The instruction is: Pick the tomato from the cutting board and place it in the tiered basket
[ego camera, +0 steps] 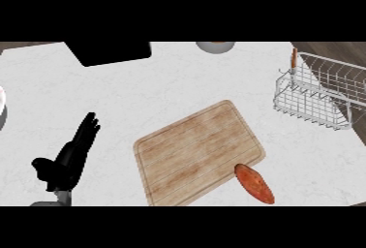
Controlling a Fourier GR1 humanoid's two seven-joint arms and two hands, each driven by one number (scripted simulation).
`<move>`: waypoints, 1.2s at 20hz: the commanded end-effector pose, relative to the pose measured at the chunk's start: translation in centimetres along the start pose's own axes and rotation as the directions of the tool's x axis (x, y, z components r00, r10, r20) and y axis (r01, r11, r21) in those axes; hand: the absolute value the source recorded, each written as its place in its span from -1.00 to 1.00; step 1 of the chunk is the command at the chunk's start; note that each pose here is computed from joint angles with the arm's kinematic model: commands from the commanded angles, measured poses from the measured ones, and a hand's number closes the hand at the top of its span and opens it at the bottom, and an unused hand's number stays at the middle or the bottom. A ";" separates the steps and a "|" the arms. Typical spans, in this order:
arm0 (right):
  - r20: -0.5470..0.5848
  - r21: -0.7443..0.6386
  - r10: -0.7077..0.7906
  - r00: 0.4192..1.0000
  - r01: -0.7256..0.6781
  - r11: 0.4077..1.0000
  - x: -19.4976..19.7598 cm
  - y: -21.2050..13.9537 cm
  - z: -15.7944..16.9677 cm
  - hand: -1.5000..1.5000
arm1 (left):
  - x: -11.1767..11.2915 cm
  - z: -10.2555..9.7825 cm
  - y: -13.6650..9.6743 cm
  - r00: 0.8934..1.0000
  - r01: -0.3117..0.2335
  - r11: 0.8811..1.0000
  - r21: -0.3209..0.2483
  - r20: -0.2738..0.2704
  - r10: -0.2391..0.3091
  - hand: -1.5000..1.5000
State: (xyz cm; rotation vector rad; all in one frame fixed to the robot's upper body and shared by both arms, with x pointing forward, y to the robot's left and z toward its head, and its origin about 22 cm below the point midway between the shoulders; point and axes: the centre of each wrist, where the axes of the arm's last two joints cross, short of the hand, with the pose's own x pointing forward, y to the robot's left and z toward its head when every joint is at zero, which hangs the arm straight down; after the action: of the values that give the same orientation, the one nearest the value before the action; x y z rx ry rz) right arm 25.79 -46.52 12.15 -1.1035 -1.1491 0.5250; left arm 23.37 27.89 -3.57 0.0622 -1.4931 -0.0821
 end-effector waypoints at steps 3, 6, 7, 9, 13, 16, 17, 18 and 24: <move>0.176 -0.093 -0.182 0.967 0.201 0.975 -3.8 -10.8 1.3 1.00 | 1.0 -1.1 -1.1 1.000 0.009 0.998 -0.055 0.018 -0.008 0.00; 0.150 -0.110 -0.193 0.970 0.210 0.972 -6.1 -16.3 3.0 1.00 | 1.8 -0.3 -1.2 0.999 0.008 0.996 -0.088 0.040 -0.005 0.00; 0.143 -0.101 -0.201 0.969 0.216 0.971 -5.6 -17.8 3.1 1.00 | 2.7 -2.2 -3.4 0.999 0.006 0.992 -0.128 0.038 -0.001 0.00; 0.135 -0.107 -0.230 0.964 0.245 0.964 -6.8 -18.3 4.2 1.00 | 2.8 -1.8 -3.2 0.999 0.002 0.991 -0.137 0.046 0.004 0.00; 0.080 -0.111 -0.251 0.965 0.259 0.959 -3.6 -20.7 3.5 1.00 | 2.1 -2.3 -3.6 0.998 0.024 0.987 -0.160 0.058 -0.015 0.00; 0.051 -0.100 -0.258 0.965 0.262 0.960 -1.5 -19.9 1.0 1.00 | 2.8 -3.4 -5.5 0.997 0.049 0.982 -0.184 0.072 -0.036 0.00; 0.049 -0.088 -0.284 0.958 0.287 0.954 -1.1 -19.9 0.6 1.00 | 2.7 -3.5 -4.1 0.997 0.040 0.983 -0.177 0.070 -0.028 0.00; 0.059 -0.063 -0.278 0.959 0.282 0.957 0.8 -19.2 0.7 1.00 | 1.7 -2.7 -5.0 0.998 0.013 0.984 -0.180 0.062 -0.002 0.00; 0.040 -0.021 -0.244 0.969 0.245 0.969 3.1 -16.8 -2.9 1.00 | 1.4 -3.4 -3.3 0.998 0.025 0.978 -0.208 0.064 -0.012 0.00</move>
State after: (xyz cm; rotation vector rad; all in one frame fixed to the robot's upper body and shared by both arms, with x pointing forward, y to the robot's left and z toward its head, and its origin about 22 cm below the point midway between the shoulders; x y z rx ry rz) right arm 24.03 -53.52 28.90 -0.9712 -1.3346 0.2961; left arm 27.03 22.97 -1.80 -0.0890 -1.5365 -0.2481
